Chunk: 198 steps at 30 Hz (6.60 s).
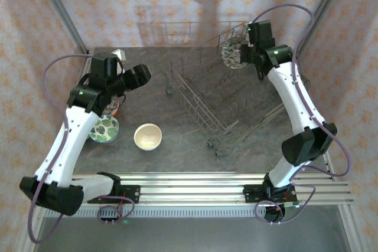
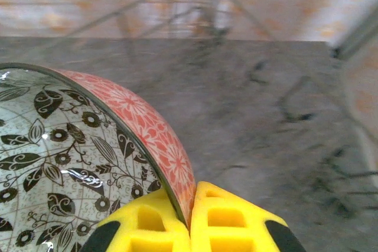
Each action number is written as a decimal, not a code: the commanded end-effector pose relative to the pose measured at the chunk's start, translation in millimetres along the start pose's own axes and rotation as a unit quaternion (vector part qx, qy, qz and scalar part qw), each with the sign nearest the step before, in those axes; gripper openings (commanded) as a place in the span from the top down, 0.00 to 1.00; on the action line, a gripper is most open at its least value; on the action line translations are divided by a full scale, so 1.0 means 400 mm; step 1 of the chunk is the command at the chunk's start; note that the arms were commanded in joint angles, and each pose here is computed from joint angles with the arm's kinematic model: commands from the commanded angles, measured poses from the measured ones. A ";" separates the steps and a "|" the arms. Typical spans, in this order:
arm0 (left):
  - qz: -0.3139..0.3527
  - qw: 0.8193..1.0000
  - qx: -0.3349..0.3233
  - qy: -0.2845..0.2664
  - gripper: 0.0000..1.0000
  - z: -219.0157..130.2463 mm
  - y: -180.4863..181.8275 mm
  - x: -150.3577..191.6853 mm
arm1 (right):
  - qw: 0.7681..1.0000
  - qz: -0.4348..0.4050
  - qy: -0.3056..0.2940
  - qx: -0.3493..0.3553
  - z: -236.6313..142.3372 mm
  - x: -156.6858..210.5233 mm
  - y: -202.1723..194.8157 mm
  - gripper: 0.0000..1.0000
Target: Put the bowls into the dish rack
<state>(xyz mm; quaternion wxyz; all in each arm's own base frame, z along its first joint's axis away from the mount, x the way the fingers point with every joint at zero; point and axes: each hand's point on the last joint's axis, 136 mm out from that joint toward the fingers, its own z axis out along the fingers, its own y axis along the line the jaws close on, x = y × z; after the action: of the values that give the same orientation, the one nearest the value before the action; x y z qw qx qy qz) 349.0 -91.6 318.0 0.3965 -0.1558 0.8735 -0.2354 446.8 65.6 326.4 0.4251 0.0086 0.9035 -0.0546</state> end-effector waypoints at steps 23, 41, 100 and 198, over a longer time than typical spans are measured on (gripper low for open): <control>0.059 0.996 0.061 0.022 0.18 0.173 -0.022 -0.074 | 0.928 -0.099 -0.030 0.357 0.143 0.056 -0.415 1.00; 0.067 0.997 0.037 0.030 0.18 0.187 0.006 -0.060 | 0.893 -0.249 -0.051 0.371 0.244 0.067 -0.394 1.00; 0.011 0.993 -0.096 0.070 0.17 0.113 0.209 0.053 | 0.910 -0.290 0.063 0.291 0.301 0.260 -0.326 0.09; 0.128 0.989 0.068 -0.040 1.00 0.213 -0.296 -0.145 | 0.960 -0.098 -0.088 -0.248 -0.230 -0.138 0.326 0.47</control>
<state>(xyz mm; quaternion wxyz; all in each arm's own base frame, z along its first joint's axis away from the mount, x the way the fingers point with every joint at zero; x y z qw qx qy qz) 447.3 -180.0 319.0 0.4012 -0.0190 0.8904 -0.2143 434.8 189.6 391.3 0.4616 -0.1768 0.8654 0.0823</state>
